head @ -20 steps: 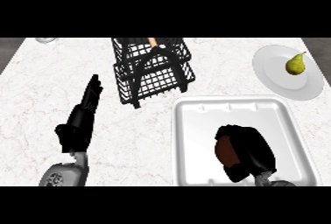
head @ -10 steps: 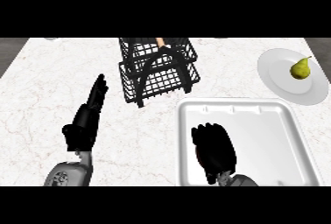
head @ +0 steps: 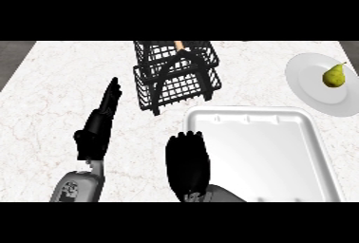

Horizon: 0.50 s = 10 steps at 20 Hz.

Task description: Pick the cupcake from the tray and place it in the tiered basket

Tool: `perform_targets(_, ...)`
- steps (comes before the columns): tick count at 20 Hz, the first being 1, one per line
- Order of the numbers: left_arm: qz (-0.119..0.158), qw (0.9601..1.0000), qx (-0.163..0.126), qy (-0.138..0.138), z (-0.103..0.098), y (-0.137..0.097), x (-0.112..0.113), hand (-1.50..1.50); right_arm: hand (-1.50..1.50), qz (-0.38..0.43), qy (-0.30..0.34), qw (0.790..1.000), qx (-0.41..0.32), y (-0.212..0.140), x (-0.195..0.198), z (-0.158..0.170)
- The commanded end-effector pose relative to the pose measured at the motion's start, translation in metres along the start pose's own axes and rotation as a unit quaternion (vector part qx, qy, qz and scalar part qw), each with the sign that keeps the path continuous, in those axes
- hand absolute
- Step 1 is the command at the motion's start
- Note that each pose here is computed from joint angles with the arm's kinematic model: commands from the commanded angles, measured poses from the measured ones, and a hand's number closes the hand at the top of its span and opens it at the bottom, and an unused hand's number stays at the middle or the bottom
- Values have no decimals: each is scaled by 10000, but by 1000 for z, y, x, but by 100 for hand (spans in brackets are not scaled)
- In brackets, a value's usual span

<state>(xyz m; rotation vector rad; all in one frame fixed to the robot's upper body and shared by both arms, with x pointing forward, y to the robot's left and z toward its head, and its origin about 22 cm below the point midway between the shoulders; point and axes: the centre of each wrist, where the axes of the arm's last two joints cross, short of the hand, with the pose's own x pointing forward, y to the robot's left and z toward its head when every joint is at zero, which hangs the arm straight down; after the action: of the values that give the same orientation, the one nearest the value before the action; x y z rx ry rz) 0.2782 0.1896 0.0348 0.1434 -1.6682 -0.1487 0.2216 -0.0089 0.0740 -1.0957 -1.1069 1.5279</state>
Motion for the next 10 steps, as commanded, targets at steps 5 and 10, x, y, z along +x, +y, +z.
perform_targets(5, 24, 10000, 83, -27, 3, -3, 0, 0, 150, -397, 569, 9906, -1179, -99, 10, 22)
perform_targets(10, -68, 9998, 123, 133, 3, -3, -12, 0, 150, -770, 457, 9857, -1428, -158, 1, 29)
